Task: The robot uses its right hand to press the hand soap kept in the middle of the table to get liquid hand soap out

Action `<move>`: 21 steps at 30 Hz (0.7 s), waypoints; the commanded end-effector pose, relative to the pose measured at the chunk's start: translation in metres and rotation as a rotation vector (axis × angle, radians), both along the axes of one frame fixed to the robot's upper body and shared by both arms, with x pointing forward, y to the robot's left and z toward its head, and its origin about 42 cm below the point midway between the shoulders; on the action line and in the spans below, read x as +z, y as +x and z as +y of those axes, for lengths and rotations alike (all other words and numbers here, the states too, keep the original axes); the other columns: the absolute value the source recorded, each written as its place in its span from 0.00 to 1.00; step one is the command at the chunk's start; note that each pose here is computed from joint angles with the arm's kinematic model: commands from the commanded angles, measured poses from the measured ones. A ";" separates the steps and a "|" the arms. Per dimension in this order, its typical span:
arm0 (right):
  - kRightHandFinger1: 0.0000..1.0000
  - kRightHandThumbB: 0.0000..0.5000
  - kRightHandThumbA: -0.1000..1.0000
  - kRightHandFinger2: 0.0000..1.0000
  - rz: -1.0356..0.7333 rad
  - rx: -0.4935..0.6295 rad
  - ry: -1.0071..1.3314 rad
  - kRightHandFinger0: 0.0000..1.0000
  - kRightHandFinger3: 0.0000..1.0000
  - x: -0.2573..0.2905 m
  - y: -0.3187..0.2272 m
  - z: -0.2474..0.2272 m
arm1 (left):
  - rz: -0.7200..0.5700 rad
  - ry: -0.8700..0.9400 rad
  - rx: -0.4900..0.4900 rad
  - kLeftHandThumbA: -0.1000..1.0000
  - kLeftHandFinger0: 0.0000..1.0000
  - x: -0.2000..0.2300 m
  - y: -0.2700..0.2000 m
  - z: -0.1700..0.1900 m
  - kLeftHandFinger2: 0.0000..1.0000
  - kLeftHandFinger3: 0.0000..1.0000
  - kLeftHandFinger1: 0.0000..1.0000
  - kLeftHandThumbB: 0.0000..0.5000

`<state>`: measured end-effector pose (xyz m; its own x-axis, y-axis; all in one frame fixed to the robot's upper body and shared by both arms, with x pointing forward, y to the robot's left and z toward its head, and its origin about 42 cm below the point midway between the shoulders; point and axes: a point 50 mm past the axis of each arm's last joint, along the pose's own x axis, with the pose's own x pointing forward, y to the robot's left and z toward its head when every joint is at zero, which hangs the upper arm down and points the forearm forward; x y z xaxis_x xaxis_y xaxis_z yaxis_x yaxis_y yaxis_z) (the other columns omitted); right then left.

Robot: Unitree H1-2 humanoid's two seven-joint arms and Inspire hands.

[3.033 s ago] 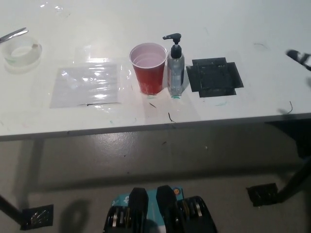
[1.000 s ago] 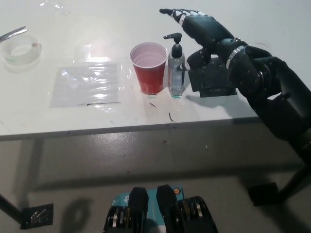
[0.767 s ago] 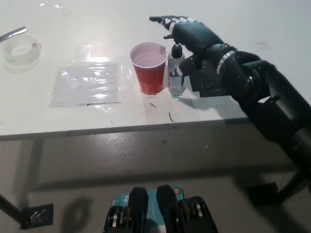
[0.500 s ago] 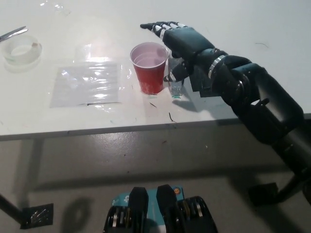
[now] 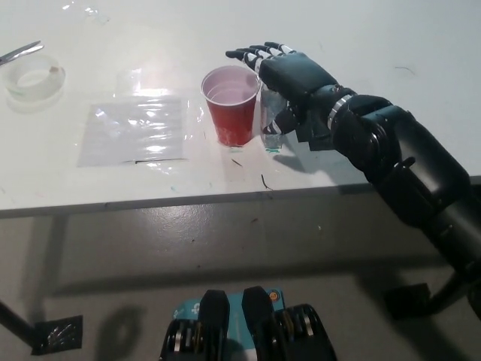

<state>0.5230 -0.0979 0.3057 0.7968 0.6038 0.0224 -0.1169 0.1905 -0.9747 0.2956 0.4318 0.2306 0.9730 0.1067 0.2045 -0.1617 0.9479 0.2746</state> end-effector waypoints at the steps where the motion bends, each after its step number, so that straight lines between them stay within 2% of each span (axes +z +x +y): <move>1: 1.00 0.83 1.00 1.00 -0.025 0.002 0.012 1.00 1.00 -0.001 0.002 -0.010 | -0.056 0.052 -0.009 0.71 0.30 0.025 0.000 0.005 0.50 0.66 0.39 0.00; 4: 1.00 0.87 1.00 1.00 0.017 -0.020 0.022 1.00 1.00 -0.005 0.000 -0.006 | -0.065 0.059 -0.011 0.71 0.29 0.027 0.002 0.006 0.48 0.65 0.38 0.00; 5: 1.00 0.84 1.00 1.00 0.018 -0.012 0.028 1.00 1.00 -0.008 -0.002 -0.005 | -0.064 0.061 -0.009 0.71 0.30 0.026 0.002 0.006 0.49 0.65 0.39 0.00; 6: 1.00 0.75 1.00 1.00 0.023 -0.006 0.030 1.00 1.00 -0.010 -0.004 -0.005 | -0.066 0.057 -0.014 0.71 0.31 0.027 0.004 0.005 0.50 0.66 0.40 0.00; 8: 1.00 0.68 1.00 1.00 0.039 0.005 0.027 1.00 1.00 -0.016 -0.007 -0.001 | -0.066 0.052 -0.019 0.71 0.30 0.027 0.004 0.005 0.49 0.66 0.39 0.00; 17: 1.00 0.69 1.00 1.00 0.055 0.004 0.003 1.00 1.00 -0.036 -0.009 0.005 | -0.075 0.051 -0.015 0.73 0.31 0.032 0.008 0.006 0.49 0.66 0.40 0.00; 21: 1.00 0.73 1.00 1.00 0.087 0.002 -0.003 1.00 1.00 -0.055 -0.012 0.009 | -0.078 0.042 -0.019 0.76 0.31 0.033 0.007 0.005 0.49 0.65 0.40 0.00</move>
